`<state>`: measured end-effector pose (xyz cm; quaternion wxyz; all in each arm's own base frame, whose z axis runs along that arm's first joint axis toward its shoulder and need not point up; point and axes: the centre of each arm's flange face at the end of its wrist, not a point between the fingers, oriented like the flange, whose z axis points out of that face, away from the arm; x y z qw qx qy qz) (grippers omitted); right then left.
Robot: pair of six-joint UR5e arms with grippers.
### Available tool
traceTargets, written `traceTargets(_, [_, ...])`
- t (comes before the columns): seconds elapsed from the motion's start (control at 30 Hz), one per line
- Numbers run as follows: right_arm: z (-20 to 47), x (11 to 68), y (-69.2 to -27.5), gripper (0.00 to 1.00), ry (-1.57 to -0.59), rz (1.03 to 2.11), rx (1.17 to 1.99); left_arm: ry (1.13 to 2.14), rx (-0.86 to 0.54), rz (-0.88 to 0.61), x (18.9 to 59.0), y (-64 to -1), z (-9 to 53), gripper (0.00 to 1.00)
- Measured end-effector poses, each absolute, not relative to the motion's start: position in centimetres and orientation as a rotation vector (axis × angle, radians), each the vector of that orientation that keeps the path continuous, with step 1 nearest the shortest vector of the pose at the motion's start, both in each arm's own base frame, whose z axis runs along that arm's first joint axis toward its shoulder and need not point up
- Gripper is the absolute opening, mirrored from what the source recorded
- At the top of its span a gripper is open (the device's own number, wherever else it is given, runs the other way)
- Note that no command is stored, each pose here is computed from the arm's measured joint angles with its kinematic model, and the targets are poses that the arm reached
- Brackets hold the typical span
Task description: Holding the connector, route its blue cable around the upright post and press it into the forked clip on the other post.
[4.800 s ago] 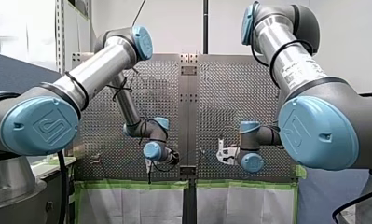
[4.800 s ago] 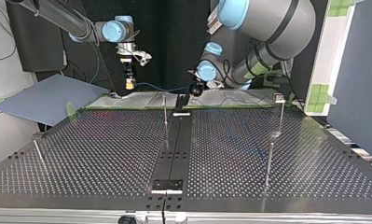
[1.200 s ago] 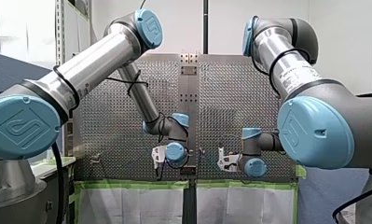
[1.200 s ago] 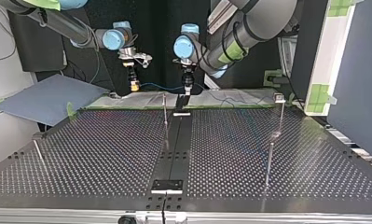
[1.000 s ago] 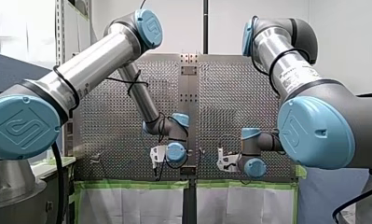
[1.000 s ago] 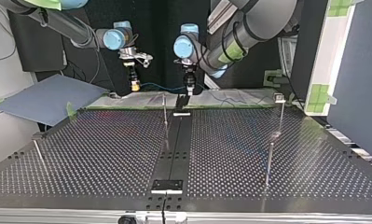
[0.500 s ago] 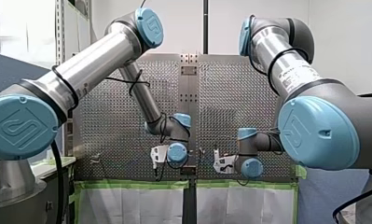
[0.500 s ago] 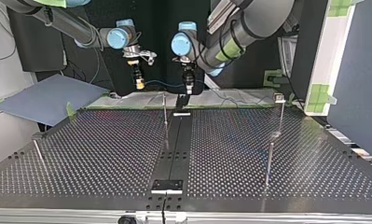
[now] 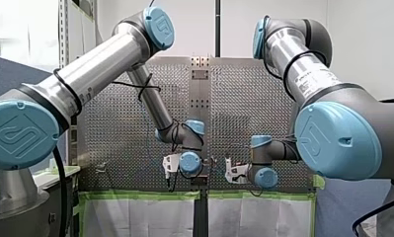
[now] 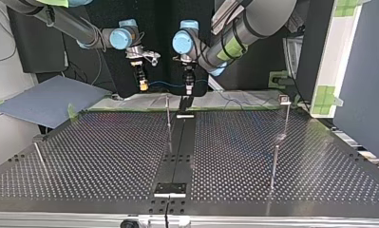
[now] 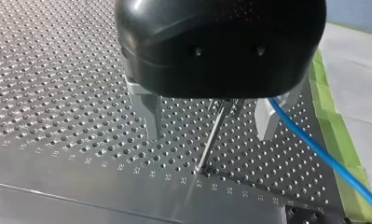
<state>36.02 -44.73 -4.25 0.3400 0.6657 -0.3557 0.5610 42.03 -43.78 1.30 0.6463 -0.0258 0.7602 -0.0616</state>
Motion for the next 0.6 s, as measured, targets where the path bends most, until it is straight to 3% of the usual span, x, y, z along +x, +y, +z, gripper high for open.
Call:
traceTargets(0.23, [-4.25, 36.02, -44.72, 0.00, -0.925, 1.460, 1.733, 1.726, -0.073, -0.121, 42.02, -43.56, 1.30, 1.00])
traceTargets(0.27, [-4.25, 36.03, -44.72, 0.00, -0.925, 1.460, 1.734, 1.725, -0.079, -0.114, 42.02, -43.48, 1.31, 0.90])
traceTargets(0.3, [-4.25, 36.03, -44.72, 0.00, -0.926, 1.460, 1.734, 1.725, -0.082, -0.110, 42.02, -43.43, 1.31, 0.90])
traceTargets(0.37, [-4.24, 36.03, -44.73, 0.00, -0.925, 1.460, 1.734, 1.725, -0.086, -0.103, 42.01, -43.35, 1.31, 0.73])
traceTargets(0.4, [-4.24, 36.03, -44.73, 0.00, -0.925, 1.460, 1.734, 1.725, -0.087, -0.101, 42.01, -43.33, 1.31, 0.73])
traceTargets(0.47, [-4.24, 36.03, -44.74, 0.00, -0.925, 1.460, 1.734, 1.725, -0.088, -0.098, 42.00, -43.30, 1.31, 0.48])
traceTargets(0.5, [-4.24, 36.04, -44.74, 0.00, -0.925, 1.460, 1.734, 1.725, -0.088, -0.097, 42.00, -43.29, 1.31, 0.48])
traceTargets(0.57, [-4.25, 36.06, -44.70, 0.00, -0.925, 1.460, 1.735, 1.725, -0.084, -0.094, 42.00, -43.30, 1.31, 0.20])
traceTargets(0.6, [-4.25, 36.07, -44.69, 0.00, -0.925, 1.460, 1.735, 1.725, -0.080, -0.091, 41.99, -43.30, 1.31, 0.20])
